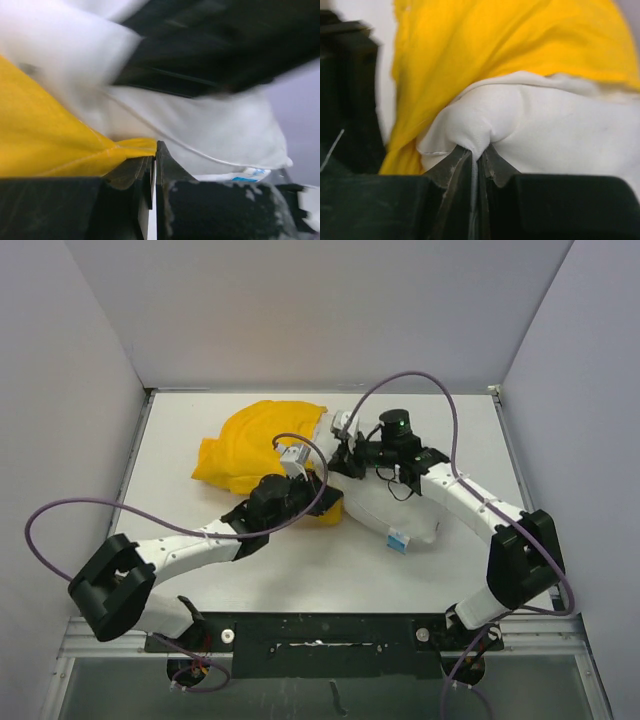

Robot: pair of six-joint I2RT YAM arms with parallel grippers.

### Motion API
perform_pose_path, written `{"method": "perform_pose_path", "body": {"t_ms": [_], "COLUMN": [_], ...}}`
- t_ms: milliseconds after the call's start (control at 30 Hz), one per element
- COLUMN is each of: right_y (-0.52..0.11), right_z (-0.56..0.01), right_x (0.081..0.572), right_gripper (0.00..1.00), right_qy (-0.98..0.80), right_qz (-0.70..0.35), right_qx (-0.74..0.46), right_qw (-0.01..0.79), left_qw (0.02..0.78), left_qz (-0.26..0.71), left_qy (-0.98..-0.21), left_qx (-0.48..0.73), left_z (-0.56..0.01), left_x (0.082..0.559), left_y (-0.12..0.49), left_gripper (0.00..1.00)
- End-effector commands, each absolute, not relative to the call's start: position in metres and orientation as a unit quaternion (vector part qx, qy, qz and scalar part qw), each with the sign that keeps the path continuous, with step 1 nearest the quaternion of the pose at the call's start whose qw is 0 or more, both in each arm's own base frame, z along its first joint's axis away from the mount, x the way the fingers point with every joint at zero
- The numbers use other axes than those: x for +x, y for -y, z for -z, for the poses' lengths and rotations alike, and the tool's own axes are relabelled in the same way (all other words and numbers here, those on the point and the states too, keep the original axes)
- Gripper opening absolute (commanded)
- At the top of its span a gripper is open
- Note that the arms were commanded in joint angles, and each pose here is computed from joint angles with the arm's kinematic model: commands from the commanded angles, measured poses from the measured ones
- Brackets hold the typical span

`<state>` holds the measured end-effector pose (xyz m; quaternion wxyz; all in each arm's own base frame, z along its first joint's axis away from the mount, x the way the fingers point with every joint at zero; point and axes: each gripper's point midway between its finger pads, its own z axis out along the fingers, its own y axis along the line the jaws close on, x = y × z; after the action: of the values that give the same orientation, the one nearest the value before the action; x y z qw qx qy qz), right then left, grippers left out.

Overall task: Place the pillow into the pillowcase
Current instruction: Stuff the pillow into the pillowcase.

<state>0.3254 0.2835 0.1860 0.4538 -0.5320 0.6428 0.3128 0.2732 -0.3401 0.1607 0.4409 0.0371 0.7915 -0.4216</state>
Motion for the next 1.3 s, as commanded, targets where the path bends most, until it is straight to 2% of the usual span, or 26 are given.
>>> {"method": "perform_pose_path", "body": {"t_ms": [0, 67, 133, 233, 300, 400, 533, 667, 700, 733, 767, 867, 933, 1000, 1133, 1267], "right_y": [-0.297, -0.289, -0.289, -0.299, -0.300, -0.298, -0.279, -0.252, -0.244, -0.237, -0.230, -0.219, -0.215, -0.213, -0.216, -0.225], "right_z": [-0.234, -0.198, -0.160, -0.117, -0.110, -0.122, -0.143, -0.189, -0.202, -0.215, -0.226, -0.248, -0.256, -0.262, -0.264, -0.225], "right_x": [0.388, 0.393, 0.376, 0.315, 0.279, 0.247, 0.231, 0.240, 0.240, 0.241, 0.242, 0.260, 0.285, 0.319, 0.382, 0.410], "right_gripper": [0.00, 0.00, 0.00, 0.00, 0.06, 0.18, 0.31, 0.46, 0.52, 0.64, 0.70, 0.79, 0.87, 0.99, 0.98, 0.98], "right_qy": [-0.661, -0.687, -0.696, -0.662, -0.626, -0.543, -0.495, -0.486, -0.485, -0.474, -0.470, -0.487, -0.515, -0.567, -0.603, -0.624], "right_qz": [-0.305, -0.318, -0.347, -0.427, -0.479, -0.518, -0.469, -0.426, -0.425, -0.420, -0.414, -0.376, -0.334, -0.291, -0.242, -0.250], "right_qx": [-0.429, -0.405, -0.404, -0.453, -0.487, -0.557, -0.645, -0.674, -0.674, -0.680, -0.683, -0.685, -0.677, -0.641, -0.598, -0.601], "right_qw": [0.535, 0.513, 0.482, 0.418, 0.377, 0.355, 0.345, 0.358, 0.362, 0.370, 0.376, 0.390, 0.407, 0.429, 0.470, 0.433], "left_qw": [0.439, 0.412, 0.386, 0.358, 0.341, 0.320, 0.309, 0.319, 0.334, 0.349, 0.364, 0.399, 0.404, 0.399, 0.390, 0.412], "left_qz": [0.574, 0.600, 0.592, 0.563, 0.556, 0.550, 0.543, 0.528, 0.514, 0.501, 0.486, 0.448, 0.435, 0.432, 0.407, 0.341], "left_qy": [-0.671, -0.661, -0.686, -0.733, -0.751, -0.768, -0.769, -0.761, -0.761, -0.762, -0.766, -0.777, -0.786, -0.797, -0.823, -0.844], "left_qx": [0.163, 0.183, 0.174, 0.130, 0.102, 0.081, 0.133, 0.200, 0.212, 0.215, 0.212, 0.191, 0.171, 0.137, 0.068, 0.039], "left_z": [-0.284, -0.285, -0.253, -0.196, -0.165, -0.141, -0.157, -0.192, -0.199, -0.207, -0.215, -0.235, -0.244, -0.257, -0.266, -0.268], "left_x": [0.217, 0.200, 0.197, 0.207, 0.210, 0.205, 0.182, 0.157, 0.155, 0.155, 0.157, 0.174, 0.192, 0.220, 0.294, 0.365], "left_y": [0.377, 0.382, 0.380, 0.365, 0.353, 0.341, 0.333, 0.310, 0.301, 0.292, 0.282, 0.259, 0.248, 0.237, 0.212, 0.189], "left_gripper": [0.00, 0.00, 0.00, 0.00, 0.00, 0.25, 0.51, 0.67, 0.74, 0.80, 0.87, 0.97, 0.98, 0.98, 0.98, 0.98]}}
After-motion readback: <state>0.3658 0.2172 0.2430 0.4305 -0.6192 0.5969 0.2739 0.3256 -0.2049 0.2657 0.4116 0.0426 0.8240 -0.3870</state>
